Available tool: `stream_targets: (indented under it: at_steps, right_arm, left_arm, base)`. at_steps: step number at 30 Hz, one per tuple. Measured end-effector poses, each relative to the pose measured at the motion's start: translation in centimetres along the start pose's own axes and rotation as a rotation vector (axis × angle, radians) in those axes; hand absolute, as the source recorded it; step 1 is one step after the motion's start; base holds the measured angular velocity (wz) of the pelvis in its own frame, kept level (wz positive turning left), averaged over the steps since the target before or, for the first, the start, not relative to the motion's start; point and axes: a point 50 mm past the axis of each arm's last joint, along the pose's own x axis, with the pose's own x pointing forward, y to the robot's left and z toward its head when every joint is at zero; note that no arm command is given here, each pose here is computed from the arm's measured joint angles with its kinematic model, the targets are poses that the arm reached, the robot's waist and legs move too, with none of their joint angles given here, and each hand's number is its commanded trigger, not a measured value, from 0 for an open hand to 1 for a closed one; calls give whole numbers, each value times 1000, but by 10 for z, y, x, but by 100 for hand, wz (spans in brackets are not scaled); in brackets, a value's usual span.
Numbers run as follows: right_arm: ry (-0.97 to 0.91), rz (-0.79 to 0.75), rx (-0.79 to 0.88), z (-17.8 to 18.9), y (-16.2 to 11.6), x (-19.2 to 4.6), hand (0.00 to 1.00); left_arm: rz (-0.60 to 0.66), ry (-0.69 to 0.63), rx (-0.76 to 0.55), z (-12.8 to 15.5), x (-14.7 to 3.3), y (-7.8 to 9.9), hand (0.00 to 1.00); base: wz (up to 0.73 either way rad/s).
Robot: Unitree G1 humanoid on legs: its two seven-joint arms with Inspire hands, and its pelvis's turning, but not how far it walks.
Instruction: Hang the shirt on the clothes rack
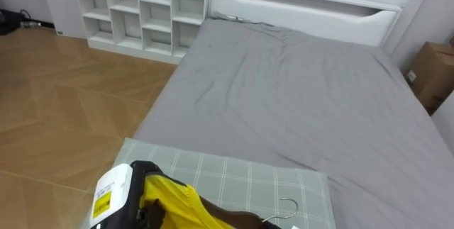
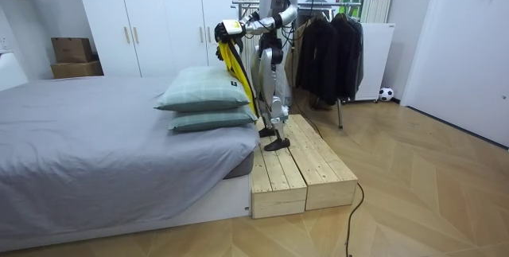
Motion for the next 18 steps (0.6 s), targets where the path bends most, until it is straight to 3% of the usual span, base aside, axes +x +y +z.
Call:
stream_targets:
  at_steps: [18]
  right_arm:
    - [-39, -39, 166, 2, -5, 5, 0]
  left_arm:
    - [-11, 19, -92, 4, -2, -6, 100]
  base:
    - [0]
